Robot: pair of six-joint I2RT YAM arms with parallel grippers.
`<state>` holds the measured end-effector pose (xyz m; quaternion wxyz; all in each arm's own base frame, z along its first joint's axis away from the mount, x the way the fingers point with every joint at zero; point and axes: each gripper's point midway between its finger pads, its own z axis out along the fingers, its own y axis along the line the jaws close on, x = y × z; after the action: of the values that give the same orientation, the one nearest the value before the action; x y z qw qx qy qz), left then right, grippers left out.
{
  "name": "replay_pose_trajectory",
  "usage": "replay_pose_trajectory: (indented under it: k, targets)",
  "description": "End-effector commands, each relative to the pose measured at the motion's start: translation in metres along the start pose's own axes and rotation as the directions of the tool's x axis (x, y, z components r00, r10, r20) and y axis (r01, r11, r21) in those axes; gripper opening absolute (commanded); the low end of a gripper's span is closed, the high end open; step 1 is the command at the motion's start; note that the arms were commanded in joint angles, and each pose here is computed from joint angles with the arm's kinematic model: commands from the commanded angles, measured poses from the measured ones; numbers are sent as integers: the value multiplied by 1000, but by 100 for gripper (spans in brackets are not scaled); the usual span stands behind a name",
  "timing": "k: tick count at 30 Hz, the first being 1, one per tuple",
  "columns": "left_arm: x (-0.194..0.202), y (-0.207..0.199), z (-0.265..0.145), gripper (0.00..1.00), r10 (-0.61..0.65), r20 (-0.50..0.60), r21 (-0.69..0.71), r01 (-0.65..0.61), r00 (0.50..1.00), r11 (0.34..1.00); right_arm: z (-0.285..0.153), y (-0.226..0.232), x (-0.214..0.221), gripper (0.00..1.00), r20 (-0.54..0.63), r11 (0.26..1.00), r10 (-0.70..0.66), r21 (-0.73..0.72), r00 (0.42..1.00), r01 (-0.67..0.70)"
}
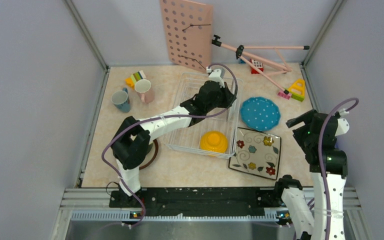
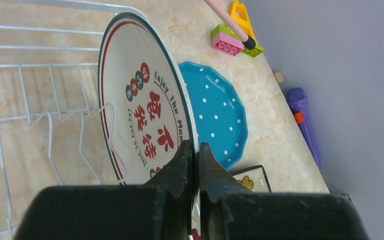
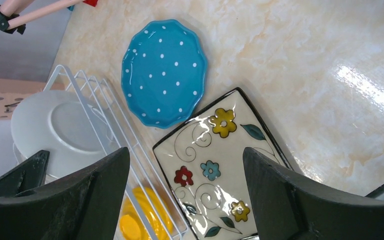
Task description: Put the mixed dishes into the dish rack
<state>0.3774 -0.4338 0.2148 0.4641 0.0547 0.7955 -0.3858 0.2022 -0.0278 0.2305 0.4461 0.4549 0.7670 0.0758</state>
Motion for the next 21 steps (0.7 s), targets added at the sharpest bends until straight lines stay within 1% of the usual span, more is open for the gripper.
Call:
replay_pose_trajectory:
  k: [1, 3, 4, 5, 6, 8, 9, 12, 14, 17, 21]
  targets:
    - [-42, -26, 9, 11, 21, 130, 69, -31, 991, 997, 0, 3, -1, 82, 9, 999, -23, -23, 1000, 23]
    - [-41, -25, 11, 40, 18, 119, 60, -25, 993, 998, 0, 1, 0, 82, 9, 999, -36, -21, 999, 36]
    - [-41, -25, 11, 60, 19, 109, 56, -25, 994, 998, 1, 1, 0, 83, 10, 999, -44, -21, 999, 44]
    - [-41, -26, 11, 73, 19, 102, 53, -24, 995, 998, 2, 0, 1, 87, 5, 998, -54, -19, 999, 54]
    - [-42, -28, 8, 82, 22, 100, 57, -28, 995, 998, 5, 0, 4, 90, -4, 998, -60, -17, 998, 60]
    - [-44, -33, 2, 89, 27, 99, 72, -35, 995, 997, 12, 0, 11, 93, -34, 997, -75, -22, 997, 74]
    - [-45, -35, -2, 90, 29, 97, 80, -37, 995, 996, 15, 1, 15, 94, -54, 996, -84, -31, 995, 82]
    - [-52, -43, -17, 90, 39, 91, 99, -48, 995, 994, 28, 8, 27, 93, -102, 992, -113, -75, 988, 106]
    - [-58, -49, -30, 90, 52, 96, 115, -63, 994, 991, 36, 17, 36, 92, -124, 983, -140, -140, 982, 122]
    - [-63, -51, -56, 90, 105, 109, 135, -119, 989, 984, 46, 32, 51, 91, -150, 957, -177, -257, 973, 134]
    - [-68, -44, -98, 92, 177, 130, 113, -192, 975, 975, 66, 34, 62, 89, -166, 953, -158, -284, 973, 106]
